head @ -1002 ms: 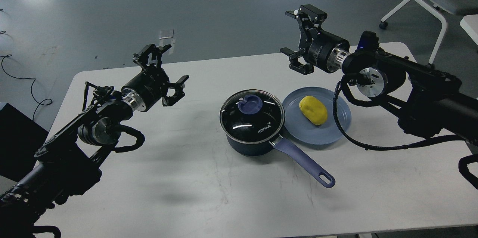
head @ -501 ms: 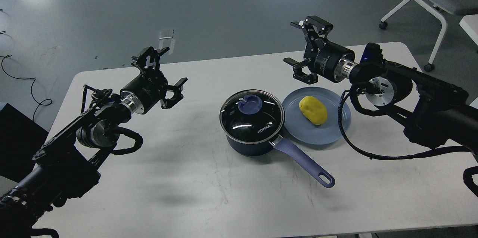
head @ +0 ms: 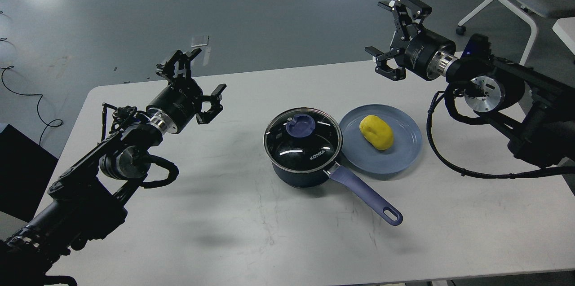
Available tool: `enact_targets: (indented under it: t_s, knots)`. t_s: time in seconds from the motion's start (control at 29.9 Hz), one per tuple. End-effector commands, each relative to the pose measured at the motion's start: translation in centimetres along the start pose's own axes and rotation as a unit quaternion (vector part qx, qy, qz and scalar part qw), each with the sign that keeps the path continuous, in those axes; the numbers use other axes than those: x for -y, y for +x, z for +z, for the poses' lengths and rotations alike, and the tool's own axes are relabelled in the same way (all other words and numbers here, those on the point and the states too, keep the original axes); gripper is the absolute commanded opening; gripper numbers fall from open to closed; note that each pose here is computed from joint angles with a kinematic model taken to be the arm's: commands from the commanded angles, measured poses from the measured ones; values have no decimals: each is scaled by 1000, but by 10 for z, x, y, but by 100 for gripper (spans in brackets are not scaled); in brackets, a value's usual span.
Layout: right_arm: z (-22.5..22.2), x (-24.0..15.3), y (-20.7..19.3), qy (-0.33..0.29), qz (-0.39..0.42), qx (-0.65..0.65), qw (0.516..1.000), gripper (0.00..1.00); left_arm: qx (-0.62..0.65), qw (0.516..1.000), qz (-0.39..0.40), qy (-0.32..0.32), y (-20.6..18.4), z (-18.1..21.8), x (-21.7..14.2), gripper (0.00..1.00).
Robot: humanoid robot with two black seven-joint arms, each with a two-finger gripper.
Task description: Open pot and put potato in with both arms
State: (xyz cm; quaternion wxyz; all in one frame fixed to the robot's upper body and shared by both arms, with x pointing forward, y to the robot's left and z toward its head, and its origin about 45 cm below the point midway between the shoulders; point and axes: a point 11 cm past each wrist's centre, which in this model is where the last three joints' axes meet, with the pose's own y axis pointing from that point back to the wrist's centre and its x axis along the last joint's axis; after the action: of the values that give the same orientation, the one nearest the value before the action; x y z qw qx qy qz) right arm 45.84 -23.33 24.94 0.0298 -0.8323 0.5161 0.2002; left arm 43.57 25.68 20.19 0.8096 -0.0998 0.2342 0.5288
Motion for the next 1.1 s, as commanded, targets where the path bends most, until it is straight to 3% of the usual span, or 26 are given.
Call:
enact_targets:
  t_s: [0.0, 0.43, 1.07]
  knots:
    - [-2, 0, 0, 2, 1, -1, 1000, 100, 4, 1000, 5, 4, 0, -2, 1, 100]
    - [-26, -3, 8, 17, 8, -22, 1000, 100, 42, 997, 50, 45, 5, -2, 6, 100]
    - [-23, -3, 9, 12, 8, -23, 1000, 100, 23, 999, 6, -27, -16, 29, 17, 100]
